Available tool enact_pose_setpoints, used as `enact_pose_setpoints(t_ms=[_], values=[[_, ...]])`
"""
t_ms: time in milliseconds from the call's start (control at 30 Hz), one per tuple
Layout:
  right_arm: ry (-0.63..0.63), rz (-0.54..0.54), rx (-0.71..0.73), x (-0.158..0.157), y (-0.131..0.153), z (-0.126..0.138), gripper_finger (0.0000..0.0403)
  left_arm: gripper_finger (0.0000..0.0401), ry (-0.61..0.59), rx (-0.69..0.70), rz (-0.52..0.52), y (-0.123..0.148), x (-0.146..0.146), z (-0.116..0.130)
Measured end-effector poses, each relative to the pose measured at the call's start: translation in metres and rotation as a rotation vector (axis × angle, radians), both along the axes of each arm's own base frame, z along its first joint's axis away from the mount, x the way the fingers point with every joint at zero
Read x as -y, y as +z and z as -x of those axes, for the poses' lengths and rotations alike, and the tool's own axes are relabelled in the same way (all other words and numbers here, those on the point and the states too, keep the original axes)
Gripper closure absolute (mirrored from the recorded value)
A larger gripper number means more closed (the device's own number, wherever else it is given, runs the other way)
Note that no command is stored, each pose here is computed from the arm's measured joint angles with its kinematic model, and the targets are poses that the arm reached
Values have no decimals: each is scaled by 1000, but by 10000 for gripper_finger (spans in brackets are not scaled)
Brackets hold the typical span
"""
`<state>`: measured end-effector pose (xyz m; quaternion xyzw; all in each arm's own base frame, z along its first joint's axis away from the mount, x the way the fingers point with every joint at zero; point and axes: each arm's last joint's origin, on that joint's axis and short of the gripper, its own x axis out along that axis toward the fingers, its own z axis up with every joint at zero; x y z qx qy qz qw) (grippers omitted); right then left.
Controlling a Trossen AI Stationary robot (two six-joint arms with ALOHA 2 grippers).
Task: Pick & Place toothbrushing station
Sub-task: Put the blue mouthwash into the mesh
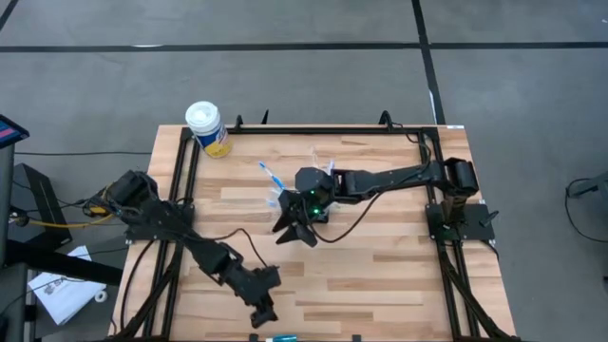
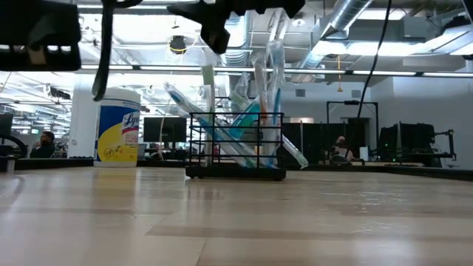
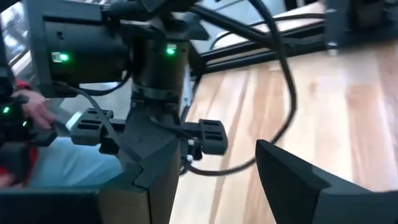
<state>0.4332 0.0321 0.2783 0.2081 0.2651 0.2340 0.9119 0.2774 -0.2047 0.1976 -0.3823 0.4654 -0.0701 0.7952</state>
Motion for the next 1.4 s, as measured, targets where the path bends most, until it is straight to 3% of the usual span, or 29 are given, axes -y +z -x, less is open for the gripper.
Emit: enact_pose_setpoints(t_ms=[333, 767, 1167, 1400], values=[[111, 18, 36, -11, 0, 2, 209, 151, 32, -68, 36, -17, 41, -28], [32, -62, 28, -12, 5, -1, 206, 145, -52, -181, -84, -39, 45, -9], [46, -64, 53, -9, 11, -2, 206, 143, -35, -72, -3, -32, 59, -14], [69, -55, 68, -9, 12, -2, 205, 135, -34, -123, 34, -65, 73, -15]])
